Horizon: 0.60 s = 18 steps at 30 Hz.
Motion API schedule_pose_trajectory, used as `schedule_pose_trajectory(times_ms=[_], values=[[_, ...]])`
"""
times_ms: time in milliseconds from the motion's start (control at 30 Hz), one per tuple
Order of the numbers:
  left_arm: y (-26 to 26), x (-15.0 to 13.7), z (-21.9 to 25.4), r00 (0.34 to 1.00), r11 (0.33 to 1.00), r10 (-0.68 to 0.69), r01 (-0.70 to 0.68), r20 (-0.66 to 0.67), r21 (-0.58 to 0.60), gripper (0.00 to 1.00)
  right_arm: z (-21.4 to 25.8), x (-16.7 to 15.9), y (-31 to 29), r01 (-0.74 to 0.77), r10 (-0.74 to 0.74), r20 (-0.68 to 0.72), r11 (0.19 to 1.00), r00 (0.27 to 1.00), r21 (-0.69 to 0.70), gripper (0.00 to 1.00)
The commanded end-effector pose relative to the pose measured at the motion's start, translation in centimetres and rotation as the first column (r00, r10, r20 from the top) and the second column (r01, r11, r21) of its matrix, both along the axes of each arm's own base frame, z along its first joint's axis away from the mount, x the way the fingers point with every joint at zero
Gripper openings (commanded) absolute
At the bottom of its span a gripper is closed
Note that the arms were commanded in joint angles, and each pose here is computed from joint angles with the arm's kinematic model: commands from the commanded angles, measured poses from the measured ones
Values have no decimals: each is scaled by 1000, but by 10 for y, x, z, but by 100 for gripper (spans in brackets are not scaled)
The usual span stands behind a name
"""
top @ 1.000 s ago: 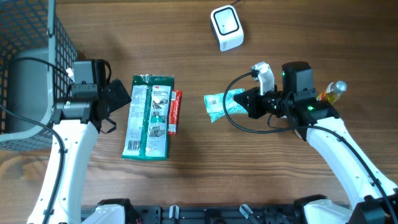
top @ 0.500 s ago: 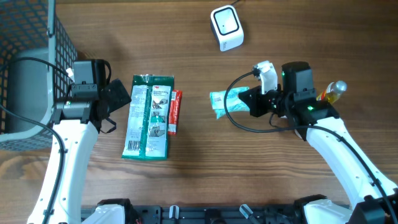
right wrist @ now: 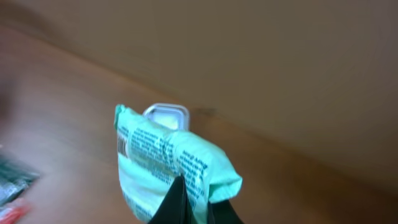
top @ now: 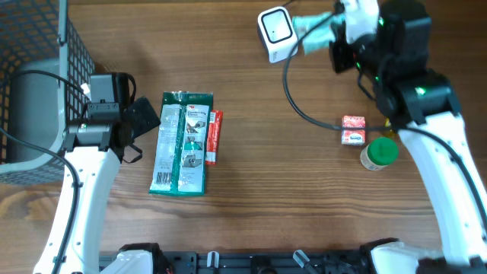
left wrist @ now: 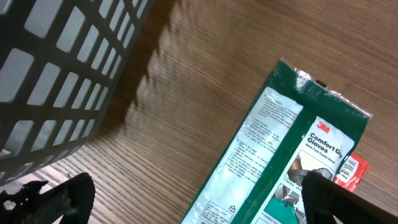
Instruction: Scan the item barcode
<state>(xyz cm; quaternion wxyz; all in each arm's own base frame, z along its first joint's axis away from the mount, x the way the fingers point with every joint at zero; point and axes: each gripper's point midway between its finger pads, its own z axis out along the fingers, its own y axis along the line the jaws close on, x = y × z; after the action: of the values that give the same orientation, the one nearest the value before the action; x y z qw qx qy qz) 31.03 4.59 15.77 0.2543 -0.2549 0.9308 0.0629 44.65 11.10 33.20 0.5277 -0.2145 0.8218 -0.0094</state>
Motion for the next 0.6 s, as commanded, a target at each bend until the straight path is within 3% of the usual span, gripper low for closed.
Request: schedule_pose_trajectory(times_ms=[0, 300, 567], values=[[3, 2, 3, 1000, 1000, 20, -20, 12, 6, 100, -29, 37, 9, 9, 2, 45, 968, 999, -250, 4], [3, 2, 3, 1000, 1000, 21, -21, 12, 6, 100, -90, 116, 44, 132, 19, 225, 758, 974, -639, 4], [3, 2, 3, 1000, 1000, 20, -20, 12, 6, 100, -137, 140, 48, 167, 11, 246, 705, 969, -690, 4]])
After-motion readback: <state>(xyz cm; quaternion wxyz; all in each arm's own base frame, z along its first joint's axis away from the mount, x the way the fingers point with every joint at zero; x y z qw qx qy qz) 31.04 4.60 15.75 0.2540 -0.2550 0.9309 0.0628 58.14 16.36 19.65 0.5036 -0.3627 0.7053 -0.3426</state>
